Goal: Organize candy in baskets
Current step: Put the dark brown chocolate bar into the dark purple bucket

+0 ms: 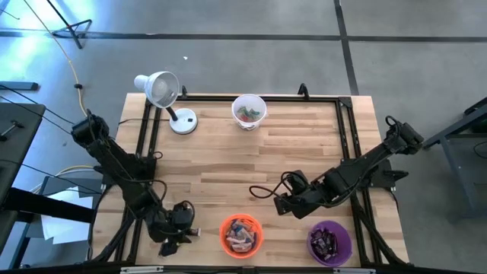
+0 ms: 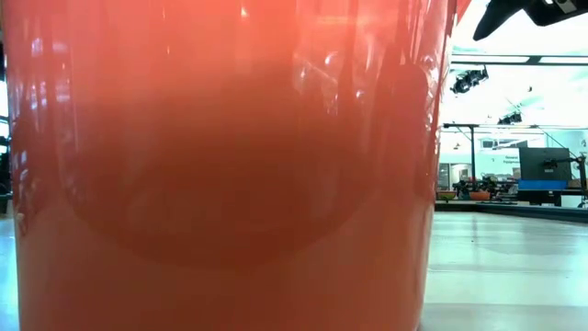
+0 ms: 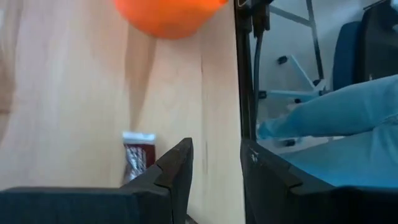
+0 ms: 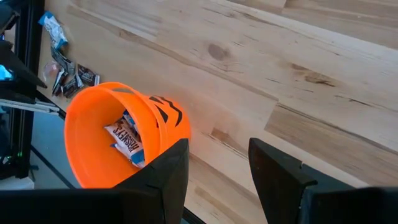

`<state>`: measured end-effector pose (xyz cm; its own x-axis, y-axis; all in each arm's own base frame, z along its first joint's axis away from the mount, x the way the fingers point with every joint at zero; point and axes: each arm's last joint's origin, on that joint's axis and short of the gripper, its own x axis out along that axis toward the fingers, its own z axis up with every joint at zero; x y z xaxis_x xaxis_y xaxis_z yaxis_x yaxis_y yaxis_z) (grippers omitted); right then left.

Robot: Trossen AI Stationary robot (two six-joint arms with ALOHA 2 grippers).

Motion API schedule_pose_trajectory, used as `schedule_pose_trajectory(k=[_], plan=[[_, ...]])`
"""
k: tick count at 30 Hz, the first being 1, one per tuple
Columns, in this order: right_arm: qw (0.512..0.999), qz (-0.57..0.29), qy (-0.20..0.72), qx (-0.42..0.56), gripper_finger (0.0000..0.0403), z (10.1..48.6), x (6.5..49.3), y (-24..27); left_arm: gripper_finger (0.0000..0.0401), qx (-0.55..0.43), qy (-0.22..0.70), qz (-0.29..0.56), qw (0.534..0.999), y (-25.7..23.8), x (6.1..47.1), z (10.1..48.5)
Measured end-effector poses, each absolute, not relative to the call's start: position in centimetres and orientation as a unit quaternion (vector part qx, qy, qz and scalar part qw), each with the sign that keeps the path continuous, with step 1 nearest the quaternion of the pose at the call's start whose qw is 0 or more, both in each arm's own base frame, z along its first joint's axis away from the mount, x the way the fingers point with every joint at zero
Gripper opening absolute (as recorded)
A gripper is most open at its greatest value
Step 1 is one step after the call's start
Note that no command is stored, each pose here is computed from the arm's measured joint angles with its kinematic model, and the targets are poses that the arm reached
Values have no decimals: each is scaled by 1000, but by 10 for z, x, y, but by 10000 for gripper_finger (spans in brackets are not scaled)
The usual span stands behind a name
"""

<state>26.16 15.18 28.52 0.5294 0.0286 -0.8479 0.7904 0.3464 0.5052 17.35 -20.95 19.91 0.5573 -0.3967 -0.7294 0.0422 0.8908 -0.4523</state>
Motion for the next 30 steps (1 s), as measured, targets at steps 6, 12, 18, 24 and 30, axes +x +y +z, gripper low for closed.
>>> schedule_pose_trajectory(k=[6,12,18,24,30], plan=[[714,-267,405,505,160,285,262,152,122,-168,491,-85,851,-200,173,190],[711,-269,404,508,160,285,262,152,122,-146,529,3,836,-186,164,181],[711,-269,404,508,160,285,262,152,122,-155,526,20,836,-184,164,175],[712,-268,404,509,160,285,262,152,122,-216,533,27,818,-186,165,156],[712,-267,403,510,160,285,262,152,122,-269,520,-7,810,-201,176,148]])
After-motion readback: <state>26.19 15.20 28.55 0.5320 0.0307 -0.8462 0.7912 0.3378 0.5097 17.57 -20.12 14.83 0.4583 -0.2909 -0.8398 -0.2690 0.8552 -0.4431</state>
